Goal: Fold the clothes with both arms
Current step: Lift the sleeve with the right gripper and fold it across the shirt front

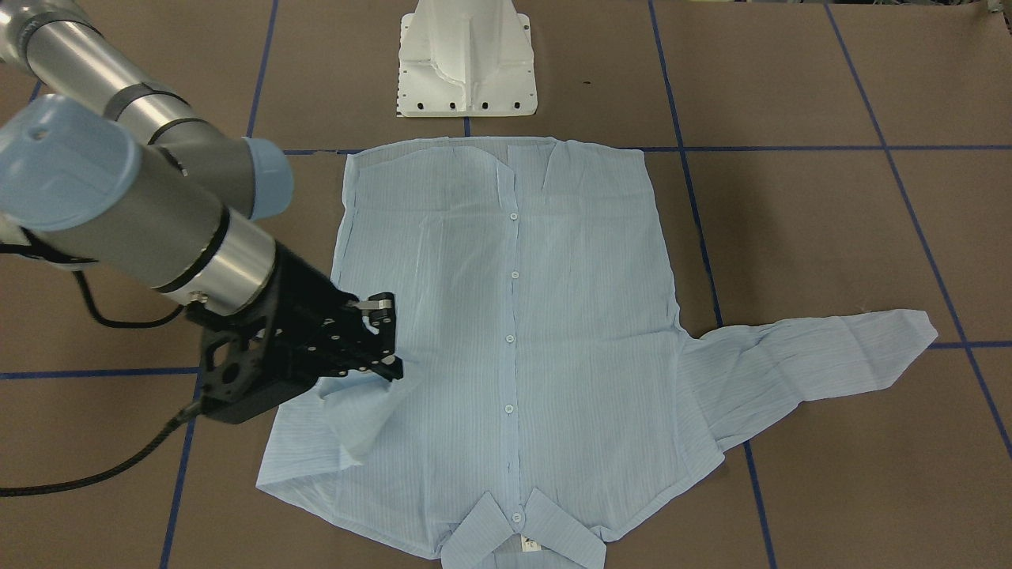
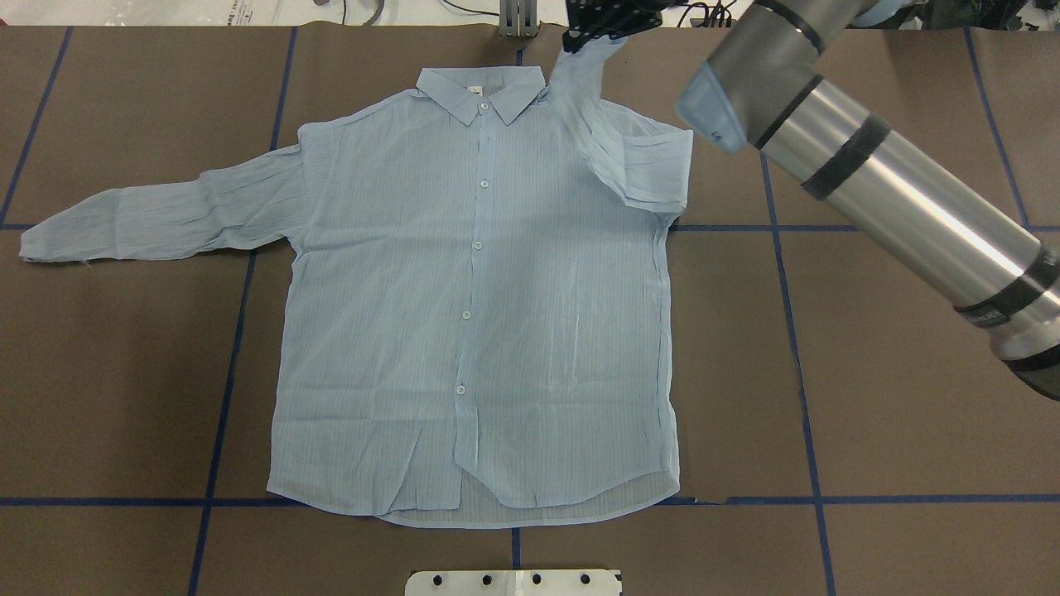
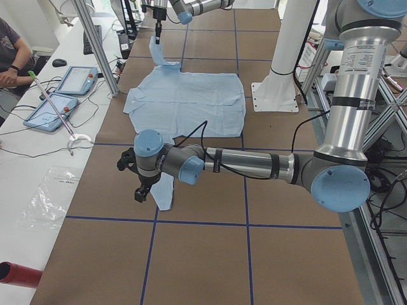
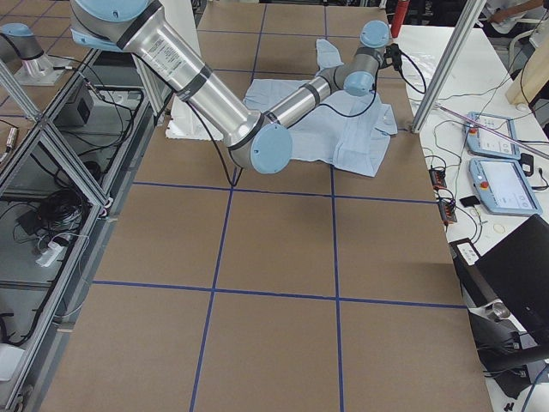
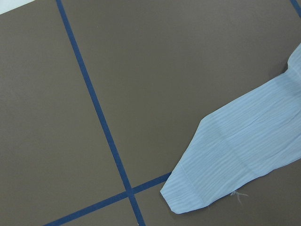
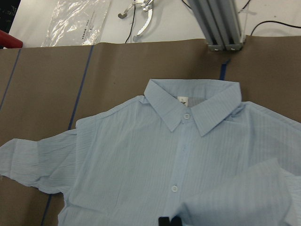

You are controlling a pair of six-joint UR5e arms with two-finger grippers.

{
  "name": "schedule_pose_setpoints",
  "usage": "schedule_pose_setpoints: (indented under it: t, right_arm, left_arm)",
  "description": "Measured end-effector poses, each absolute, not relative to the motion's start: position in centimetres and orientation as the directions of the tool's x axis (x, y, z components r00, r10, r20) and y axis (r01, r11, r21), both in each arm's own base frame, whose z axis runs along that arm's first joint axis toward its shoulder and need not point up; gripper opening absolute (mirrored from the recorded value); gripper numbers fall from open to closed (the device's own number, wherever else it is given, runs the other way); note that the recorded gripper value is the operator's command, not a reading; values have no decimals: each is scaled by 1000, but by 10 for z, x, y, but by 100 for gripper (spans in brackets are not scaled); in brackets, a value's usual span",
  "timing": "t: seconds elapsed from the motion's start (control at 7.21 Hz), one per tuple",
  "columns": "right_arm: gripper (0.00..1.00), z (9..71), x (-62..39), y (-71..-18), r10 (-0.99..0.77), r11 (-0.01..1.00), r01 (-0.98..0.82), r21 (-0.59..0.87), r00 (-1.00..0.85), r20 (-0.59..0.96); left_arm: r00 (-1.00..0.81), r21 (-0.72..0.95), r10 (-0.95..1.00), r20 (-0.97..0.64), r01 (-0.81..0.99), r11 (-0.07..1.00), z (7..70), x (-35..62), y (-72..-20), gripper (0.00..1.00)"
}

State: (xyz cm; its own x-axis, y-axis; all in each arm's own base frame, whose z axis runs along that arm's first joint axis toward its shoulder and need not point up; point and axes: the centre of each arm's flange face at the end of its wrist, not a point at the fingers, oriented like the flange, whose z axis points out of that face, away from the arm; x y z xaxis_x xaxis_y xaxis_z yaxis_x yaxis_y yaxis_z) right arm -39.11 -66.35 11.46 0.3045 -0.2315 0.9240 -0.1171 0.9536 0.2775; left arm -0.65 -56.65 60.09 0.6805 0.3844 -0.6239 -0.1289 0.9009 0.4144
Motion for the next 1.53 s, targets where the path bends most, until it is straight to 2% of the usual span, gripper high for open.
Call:
schedule_pose_setpoints:
  t: [0.28,0.55,0.69,0.83,1.11,1.53]
  right_arm:
    - [0,70,-484,-644,-250,947,-112,302,338,907]
    - [0,69,-566,-633,-233,952,-88,292,410,882]
    - [4,73,-604,-626,-226,956,-71,286,447,866]
    - [99,63,-635,-615,-238,948,-79,307,462,854]
    - [100,19,-669,-589,-284,904,-169,392,448,848]
    - [100,5,-676,-581,-286,886,-214,411,446,848]
  left_arm:
    - [681,411,382,-625,-129,903,611,-6,-567,100]
    - [682,409,380,-625,-129,903,616,-7,-567,100]
    - [681,407,379,-626,-128,904,618,-7,-567,100]
    - [681,407,379,-626,-128,904,618,-7,-567,100]
    - [681,408,379,-626,-128,904,618,-6,-568,100]
    - [681,403,376,-628,-128,906,621,-6,-570,100]
